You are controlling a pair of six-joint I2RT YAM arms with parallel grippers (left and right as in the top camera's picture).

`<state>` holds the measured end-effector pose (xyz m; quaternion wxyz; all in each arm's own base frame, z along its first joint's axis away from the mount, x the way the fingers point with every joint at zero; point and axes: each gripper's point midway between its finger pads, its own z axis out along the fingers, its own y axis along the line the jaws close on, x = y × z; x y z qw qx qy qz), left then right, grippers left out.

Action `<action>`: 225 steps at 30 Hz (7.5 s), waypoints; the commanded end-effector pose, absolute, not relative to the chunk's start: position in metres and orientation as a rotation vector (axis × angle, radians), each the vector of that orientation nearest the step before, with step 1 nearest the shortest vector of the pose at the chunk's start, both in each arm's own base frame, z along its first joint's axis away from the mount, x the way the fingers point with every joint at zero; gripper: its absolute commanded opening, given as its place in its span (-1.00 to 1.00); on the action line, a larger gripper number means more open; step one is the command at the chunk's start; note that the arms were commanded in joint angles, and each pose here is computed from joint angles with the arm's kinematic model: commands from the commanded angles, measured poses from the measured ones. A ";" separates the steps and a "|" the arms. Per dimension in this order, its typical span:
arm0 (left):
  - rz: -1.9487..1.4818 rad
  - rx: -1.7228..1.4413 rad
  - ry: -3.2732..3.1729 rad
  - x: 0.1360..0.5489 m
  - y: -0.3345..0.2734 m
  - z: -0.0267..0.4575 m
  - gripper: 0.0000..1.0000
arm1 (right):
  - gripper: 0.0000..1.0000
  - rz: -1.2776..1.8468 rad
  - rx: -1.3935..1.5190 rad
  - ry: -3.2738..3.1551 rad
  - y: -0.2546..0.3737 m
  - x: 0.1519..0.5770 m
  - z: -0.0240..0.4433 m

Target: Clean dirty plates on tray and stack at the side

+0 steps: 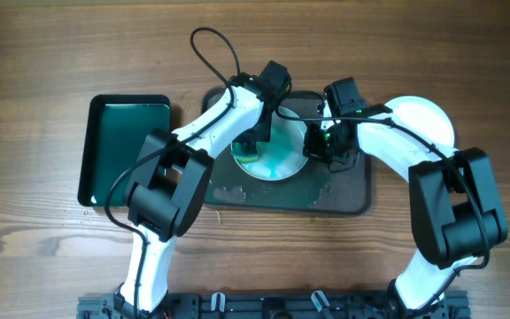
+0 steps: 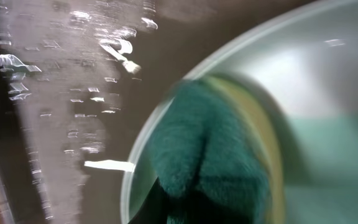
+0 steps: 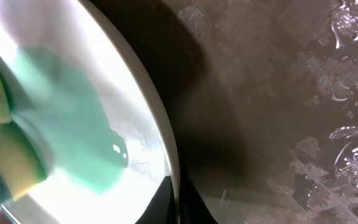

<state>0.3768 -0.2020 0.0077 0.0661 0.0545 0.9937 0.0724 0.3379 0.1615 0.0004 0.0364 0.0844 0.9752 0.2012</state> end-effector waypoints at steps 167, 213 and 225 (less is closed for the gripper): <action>0.133 -0.191 2.466 0.381 0.035 0.233 1.00 | 1.00 0.253 -0.182 1.412 0.051 0.237 0.247; -0.332 -0.052 1.587 0.266 -0.027 0.241 1.00 | 0.99 0.352 -0.056 1.571 0.048 0.241 0.177; -0.230 -0.049 1.603 0.245 -0.021 0.168 1.00 | 1.00 0.352 -0.056 1.571 0.048 0.241 0.177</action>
